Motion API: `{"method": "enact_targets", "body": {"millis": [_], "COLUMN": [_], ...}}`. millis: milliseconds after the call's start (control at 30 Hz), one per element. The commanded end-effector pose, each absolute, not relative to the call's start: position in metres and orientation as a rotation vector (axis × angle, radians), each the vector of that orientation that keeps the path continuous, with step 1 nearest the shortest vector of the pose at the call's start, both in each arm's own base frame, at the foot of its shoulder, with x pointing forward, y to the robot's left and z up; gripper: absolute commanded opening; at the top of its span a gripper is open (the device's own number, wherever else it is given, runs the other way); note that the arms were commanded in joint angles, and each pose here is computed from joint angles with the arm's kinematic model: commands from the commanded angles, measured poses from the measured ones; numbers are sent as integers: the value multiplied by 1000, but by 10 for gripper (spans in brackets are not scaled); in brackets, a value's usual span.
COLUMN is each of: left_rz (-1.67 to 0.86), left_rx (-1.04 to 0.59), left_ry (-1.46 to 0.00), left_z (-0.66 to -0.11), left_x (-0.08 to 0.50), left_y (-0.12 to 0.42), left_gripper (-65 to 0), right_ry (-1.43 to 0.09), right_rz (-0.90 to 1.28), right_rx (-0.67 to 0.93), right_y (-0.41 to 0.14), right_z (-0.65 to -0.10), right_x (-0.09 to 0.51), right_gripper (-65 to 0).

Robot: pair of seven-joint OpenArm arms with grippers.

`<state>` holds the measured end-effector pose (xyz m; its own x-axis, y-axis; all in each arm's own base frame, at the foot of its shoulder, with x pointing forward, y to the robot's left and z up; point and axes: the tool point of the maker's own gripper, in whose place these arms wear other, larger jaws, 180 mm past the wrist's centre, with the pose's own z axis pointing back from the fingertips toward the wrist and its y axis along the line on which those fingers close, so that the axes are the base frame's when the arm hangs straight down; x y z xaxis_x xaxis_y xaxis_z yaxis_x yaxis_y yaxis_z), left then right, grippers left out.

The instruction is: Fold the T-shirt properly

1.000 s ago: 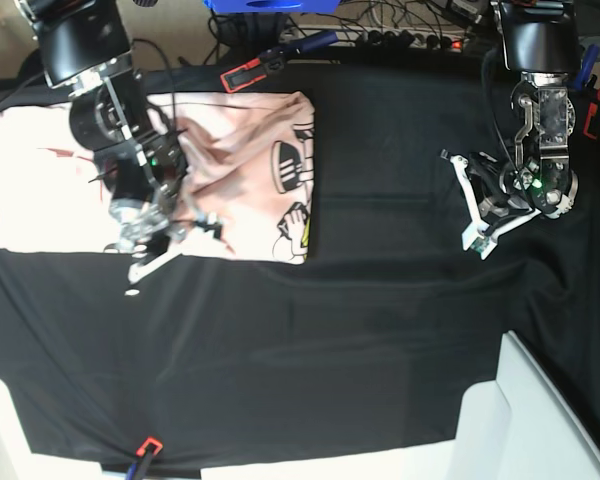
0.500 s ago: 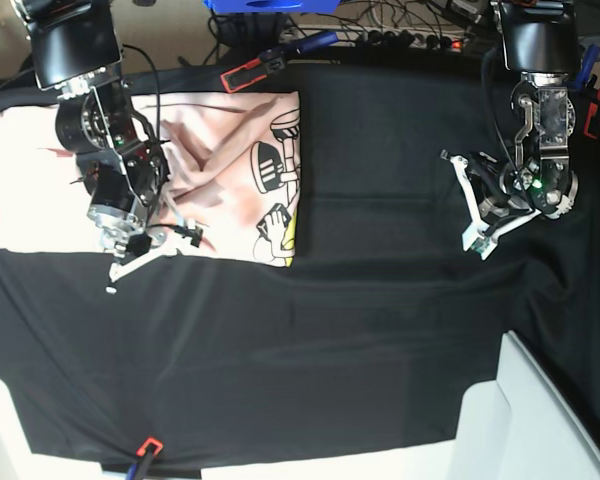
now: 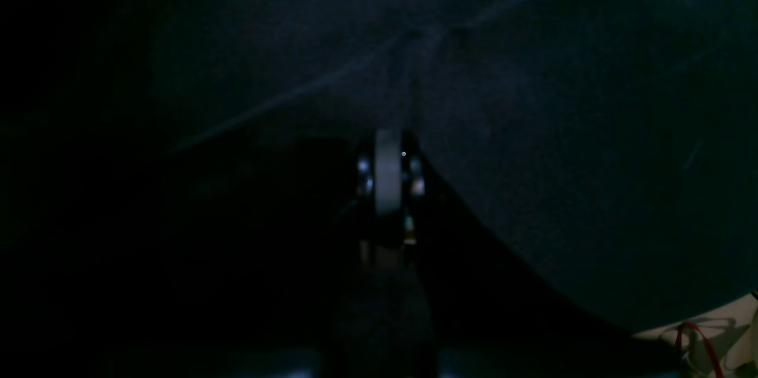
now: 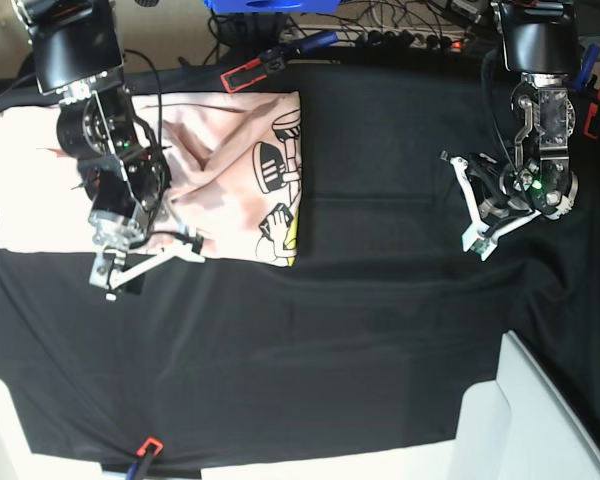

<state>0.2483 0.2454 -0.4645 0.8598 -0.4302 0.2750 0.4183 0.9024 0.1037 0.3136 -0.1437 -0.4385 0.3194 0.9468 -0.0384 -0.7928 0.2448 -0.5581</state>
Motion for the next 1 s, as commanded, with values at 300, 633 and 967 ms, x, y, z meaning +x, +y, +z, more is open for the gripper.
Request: {"method": "enact_targets", "body": {"millis": [300, 633, 967], "left_rz": [-447, -446, -446], "left_rx": [52, 53, 55], "left_ry": [-327, -324, -325], "left_z": [-457, -457, -457], "left_x": [258, 256, 257], "left_y": [247, 248, 248], "left_gripper": [-650, -650, -650], "right_ry": [-465, -469, -418], "right_rz": [1140, 1124, 1125], "right_rx": [-570, -515, -479], "right_y": [-138, -118, -115], "right_z": [-402, -409, -426], "right_x": [332, 328, 310], "right_gripper": [-305, -647, -647]}}
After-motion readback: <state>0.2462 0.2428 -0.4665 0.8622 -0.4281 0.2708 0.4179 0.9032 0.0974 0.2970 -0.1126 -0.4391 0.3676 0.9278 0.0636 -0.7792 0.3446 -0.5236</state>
